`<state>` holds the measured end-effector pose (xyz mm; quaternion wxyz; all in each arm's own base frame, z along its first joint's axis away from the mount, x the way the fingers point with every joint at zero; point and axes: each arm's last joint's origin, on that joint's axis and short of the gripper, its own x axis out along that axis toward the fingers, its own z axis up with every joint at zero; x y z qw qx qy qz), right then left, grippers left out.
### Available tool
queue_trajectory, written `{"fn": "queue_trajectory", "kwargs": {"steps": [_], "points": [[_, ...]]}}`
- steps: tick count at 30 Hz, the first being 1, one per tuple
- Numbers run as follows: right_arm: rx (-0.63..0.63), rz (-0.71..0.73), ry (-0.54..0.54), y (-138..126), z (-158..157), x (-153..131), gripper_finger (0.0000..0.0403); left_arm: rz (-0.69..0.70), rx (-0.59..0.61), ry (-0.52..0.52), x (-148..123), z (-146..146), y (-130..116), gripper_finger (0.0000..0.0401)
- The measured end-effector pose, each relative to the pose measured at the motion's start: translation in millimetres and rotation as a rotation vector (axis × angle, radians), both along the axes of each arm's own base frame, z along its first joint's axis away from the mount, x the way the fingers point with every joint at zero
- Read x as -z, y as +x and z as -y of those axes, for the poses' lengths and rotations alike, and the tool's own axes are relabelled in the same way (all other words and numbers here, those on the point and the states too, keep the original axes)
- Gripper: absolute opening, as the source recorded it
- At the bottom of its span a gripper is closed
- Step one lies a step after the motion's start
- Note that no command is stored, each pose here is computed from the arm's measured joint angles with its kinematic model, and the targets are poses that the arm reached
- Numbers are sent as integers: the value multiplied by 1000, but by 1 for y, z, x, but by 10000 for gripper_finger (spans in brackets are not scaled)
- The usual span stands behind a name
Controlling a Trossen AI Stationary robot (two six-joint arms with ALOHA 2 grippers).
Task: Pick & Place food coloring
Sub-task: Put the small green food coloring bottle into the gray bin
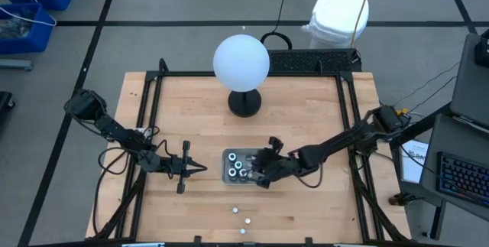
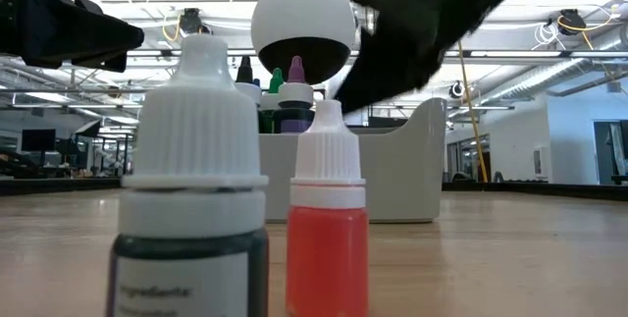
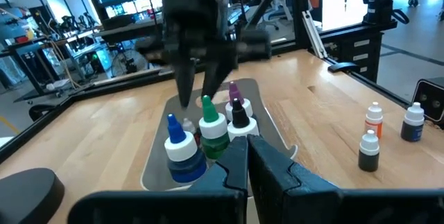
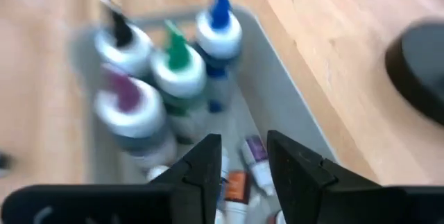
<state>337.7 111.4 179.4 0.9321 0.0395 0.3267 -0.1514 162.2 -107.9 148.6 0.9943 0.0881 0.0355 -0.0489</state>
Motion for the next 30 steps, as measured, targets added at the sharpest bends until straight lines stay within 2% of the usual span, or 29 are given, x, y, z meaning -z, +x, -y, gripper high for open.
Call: {"fn": "queue_trajectory", "kwargs": {"steps": [7, 11, 14, 19, 25, 30], "points": [[-133, 146, 3, -28, -22, -58, 83, -1, 0, -2, 0, 0, 0, 19], [-214, 151, -22, -50, -43, -71, 41, -7, 31, -39, 0, 1, 0, 19], [-204, 147, -111, -62, -56, -62, 8, -5, 92, 0, 0, 3, 0, 19], [-164, 157, -186, -81, -61, -34, 12, 13, 99, 17, -4, 5, 2, 19], [-245, 218, -243, -96, -59, -6, 1, 19, 116, 14, -6, 7, 3, 19], [-311, 361, -296, -108, -55, 6, 1, 15, 158, 0, -6, 8, 3, 19]]}}
